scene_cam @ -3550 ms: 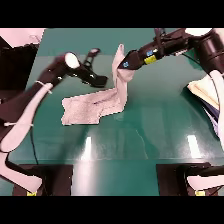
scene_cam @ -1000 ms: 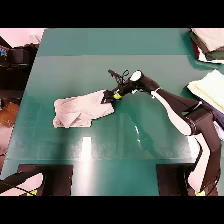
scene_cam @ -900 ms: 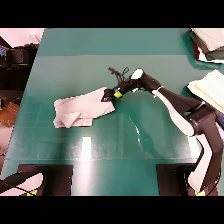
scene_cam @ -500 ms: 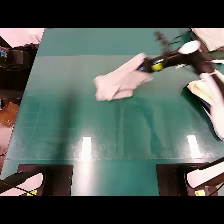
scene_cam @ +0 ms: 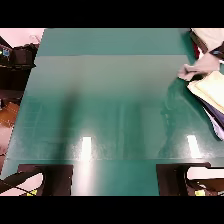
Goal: Fold the shirts.
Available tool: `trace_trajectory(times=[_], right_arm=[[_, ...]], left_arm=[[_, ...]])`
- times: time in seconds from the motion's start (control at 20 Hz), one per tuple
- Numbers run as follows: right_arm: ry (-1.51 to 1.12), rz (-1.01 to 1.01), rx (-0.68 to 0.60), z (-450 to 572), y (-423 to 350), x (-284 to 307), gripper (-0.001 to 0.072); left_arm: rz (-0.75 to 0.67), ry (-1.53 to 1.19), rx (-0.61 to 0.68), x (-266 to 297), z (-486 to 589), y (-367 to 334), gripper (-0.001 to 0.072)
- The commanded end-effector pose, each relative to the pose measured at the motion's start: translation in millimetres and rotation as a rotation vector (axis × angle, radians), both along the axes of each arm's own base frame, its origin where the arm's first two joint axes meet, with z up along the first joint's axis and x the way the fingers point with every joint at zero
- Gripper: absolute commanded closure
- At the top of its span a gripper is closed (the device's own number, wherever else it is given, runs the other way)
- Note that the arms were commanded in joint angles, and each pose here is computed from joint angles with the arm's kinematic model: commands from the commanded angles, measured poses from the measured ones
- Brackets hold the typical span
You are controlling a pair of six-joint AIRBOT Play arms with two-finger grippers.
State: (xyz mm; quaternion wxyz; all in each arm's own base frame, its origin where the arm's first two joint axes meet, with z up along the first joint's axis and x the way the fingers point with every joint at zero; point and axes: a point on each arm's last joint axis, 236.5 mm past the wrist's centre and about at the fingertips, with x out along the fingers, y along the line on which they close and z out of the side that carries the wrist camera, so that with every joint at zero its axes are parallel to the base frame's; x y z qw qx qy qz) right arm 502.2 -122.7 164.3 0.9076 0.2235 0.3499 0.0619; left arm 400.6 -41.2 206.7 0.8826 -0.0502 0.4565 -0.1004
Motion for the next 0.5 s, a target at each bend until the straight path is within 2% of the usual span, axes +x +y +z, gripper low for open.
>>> trace_trajectory(times=[0.0,0.15,0.35,0.45], right_arm=[[-0.065,-0.064,-0.009,15.5,-43.9,-11.0,0.0702],[-0.149,-0.053,0.004,42.0,-48.2,-10.0,0.0702],[-0.219,-0.022,-0.084,92.3,-51.6,-18.7,0.0702],[-0.164,-0.034,-0.15,93.5,-59.3,-29.4,0.0702]], left_arm=[[-0.007,0.001,-0.021,-0.2,0.9,-4.9,0.0686],[-0.008,0.0,-0.021,-0.3,1.0,-4.9,0.0686],[-0.008,0.0,-0.021,-0.1,0.9,-4.9,0.0686],[-0.008,0.0,-0.02,-0.2,0.8,-4.7,0.0686]])
